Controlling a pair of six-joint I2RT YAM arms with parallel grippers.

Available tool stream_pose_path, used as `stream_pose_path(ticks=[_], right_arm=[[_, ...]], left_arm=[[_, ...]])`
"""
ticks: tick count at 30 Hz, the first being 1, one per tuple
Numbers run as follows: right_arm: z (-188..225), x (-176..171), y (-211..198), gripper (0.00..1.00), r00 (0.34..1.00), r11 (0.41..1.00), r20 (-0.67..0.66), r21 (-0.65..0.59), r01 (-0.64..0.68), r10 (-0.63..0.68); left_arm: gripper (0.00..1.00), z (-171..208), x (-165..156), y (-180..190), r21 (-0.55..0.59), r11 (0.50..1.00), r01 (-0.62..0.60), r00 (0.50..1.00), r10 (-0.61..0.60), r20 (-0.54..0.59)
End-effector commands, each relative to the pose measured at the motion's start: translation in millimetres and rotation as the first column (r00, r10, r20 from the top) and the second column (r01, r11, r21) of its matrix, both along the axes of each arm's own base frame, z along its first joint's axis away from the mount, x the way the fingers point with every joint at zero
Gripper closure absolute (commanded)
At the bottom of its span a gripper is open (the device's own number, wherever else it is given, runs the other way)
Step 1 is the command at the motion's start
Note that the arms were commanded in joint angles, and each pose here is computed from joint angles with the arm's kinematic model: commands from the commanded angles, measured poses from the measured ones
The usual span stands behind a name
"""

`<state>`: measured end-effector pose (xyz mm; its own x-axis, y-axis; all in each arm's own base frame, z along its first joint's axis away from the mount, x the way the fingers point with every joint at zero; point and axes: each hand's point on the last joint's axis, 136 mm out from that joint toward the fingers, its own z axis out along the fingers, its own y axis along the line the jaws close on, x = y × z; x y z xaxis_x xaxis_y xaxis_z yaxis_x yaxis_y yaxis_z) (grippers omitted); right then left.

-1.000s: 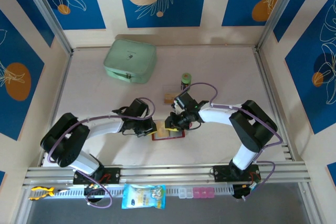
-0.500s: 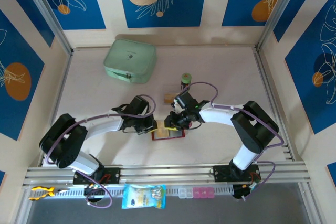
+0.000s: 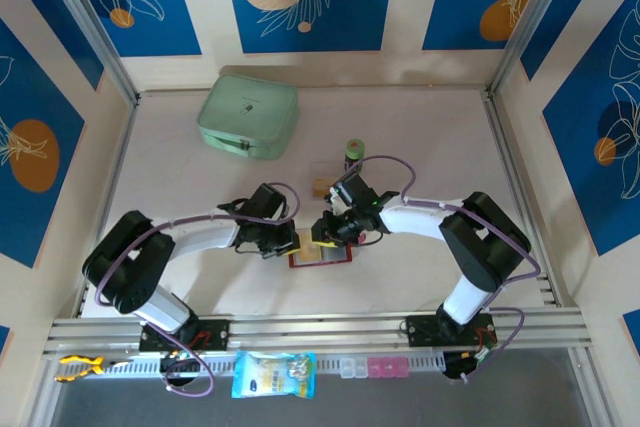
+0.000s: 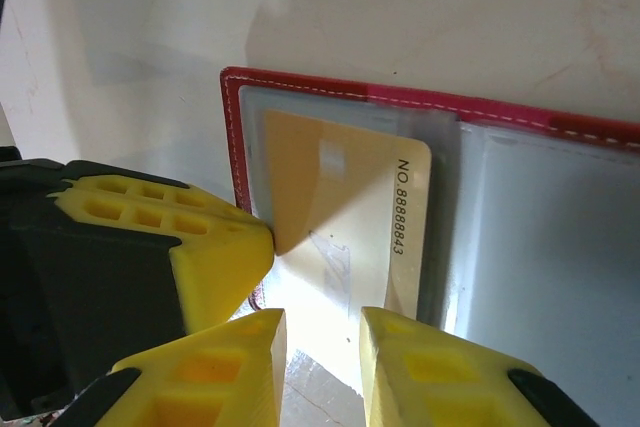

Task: Take the credit cards out of the card holder

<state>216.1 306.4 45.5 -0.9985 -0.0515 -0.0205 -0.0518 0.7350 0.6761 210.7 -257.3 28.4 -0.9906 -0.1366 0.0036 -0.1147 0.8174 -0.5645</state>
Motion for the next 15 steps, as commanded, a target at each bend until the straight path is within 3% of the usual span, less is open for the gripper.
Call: stream_pose_path(ticks=[1,15], right_arm=[[-3.5,-2.2,2.0,0.74,0.999,1.0,-0.032,0.011,-0.004,0.004],[-18.3,-3.2,-4.3,0.74,0.998,0.999,-0.055,-0.038,0.0,-0.002]], left_arm=[[0.95,-9.6,-5.7,7.3,0.054,0.998,0.015,1.0,-0.014,-0.024],[0.95,-8.0,-4.9,9.0,0.066,0.998,0.016,1.0,-0.015,-0.02]])
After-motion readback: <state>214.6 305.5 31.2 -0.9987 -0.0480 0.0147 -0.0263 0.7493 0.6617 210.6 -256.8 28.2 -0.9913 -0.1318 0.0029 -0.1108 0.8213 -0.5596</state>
